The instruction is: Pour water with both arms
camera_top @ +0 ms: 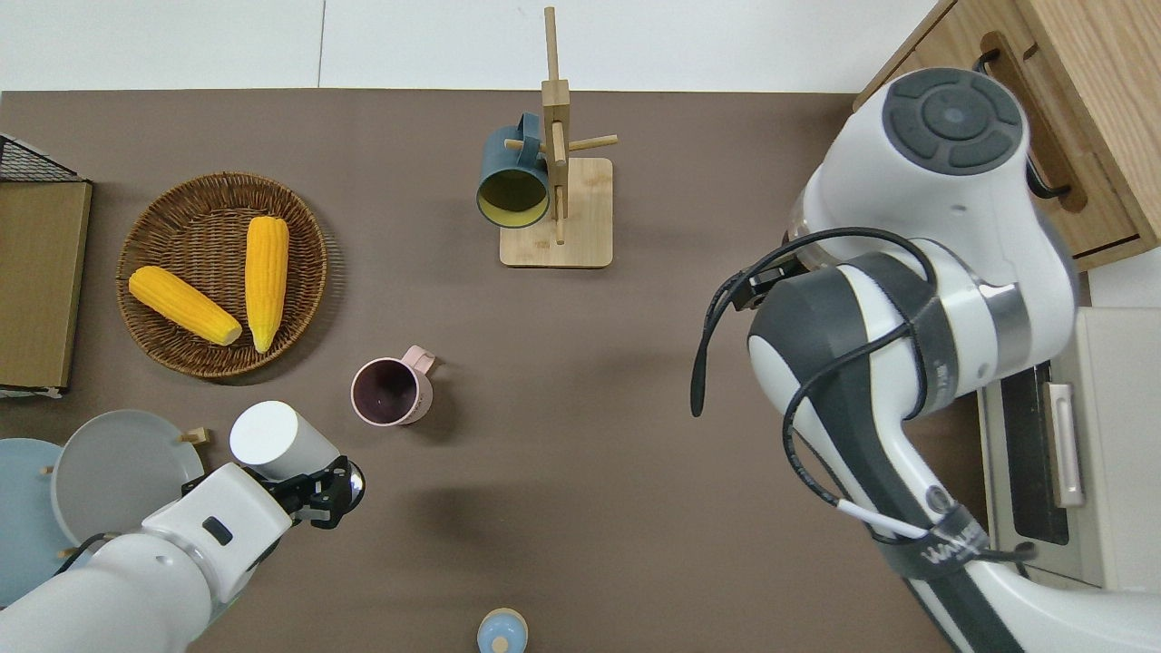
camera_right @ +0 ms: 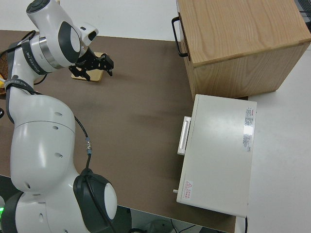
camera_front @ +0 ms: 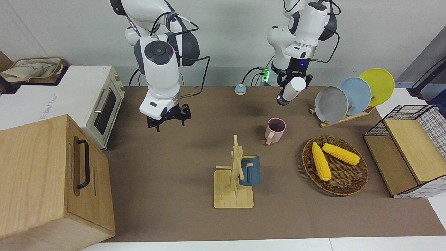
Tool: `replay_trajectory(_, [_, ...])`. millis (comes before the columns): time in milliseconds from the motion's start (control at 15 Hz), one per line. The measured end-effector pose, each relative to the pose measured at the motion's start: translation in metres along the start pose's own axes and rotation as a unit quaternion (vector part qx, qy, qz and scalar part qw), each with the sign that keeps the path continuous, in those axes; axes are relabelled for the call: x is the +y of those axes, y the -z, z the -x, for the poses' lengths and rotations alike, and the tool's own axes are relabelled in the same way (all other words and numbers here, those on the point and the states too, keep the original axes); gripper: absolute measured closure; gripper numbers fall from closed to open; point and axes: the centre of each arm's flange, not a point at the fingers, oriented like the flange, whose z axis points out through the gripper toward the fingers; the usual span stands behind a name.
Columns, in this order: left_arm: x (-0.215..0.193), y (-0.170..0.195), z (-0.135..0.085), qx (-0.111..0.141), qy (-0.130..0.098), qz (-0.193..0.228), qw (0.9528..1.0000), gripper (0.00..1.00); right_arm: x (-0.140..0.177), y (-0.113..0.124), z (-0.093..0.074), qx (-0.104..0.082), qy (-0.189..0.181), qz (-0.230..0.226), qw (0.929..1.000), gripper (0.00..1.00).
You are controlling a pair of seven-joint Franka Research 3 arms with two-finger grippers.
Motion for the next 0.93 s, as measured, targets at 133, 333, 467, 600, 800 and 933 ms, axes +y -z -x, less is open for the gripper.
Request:
replay_trajectory(133, [0.007,-0.009,0.002,-0.008,-0.001,-0.002,1.0,0.37,0.026,0.003,0.011,-0.008,-0.011,-0.004,0.9999,0.01])
replay_trajectory(333, [0.013,-0.025,0.002,-0.015,0.002,-0.004,0.9999,0.37,0.072,0.002,0.031,-0.019,-0.05,-0.02,0.9984,0.01])
replay_trajectory(467, [0.016,-0.038,0.001,-0.023,0.003,-0.004,0.9997,0.37,0.104,0.005,0.049,-0.027,-0.079,-0.044,0.9956,0.01])
replay_trajectory(600, [0.017,-0.045,0.002,-0.03,0.002,-0.004,0.9995,0.37,0.12,0.013,0.06,-0.028,-0.091,-0.049,0.9942,0.01])
replay_trajectory(800, [0.018,-0.056,0.003,-0.043,0.001,-0.005,0.9991,0.37,0.126,0.038,0.081,-0.029,-0.097,-0.054,0.9934,0.01])
replay_trajectory(933, [0.018,-0.062,0.004,-0.05,0.001,-0.005,0.9987,0.37,0.124,0.053,0.091,-0.026,-0.096,-0.055,0.9935,0.01])
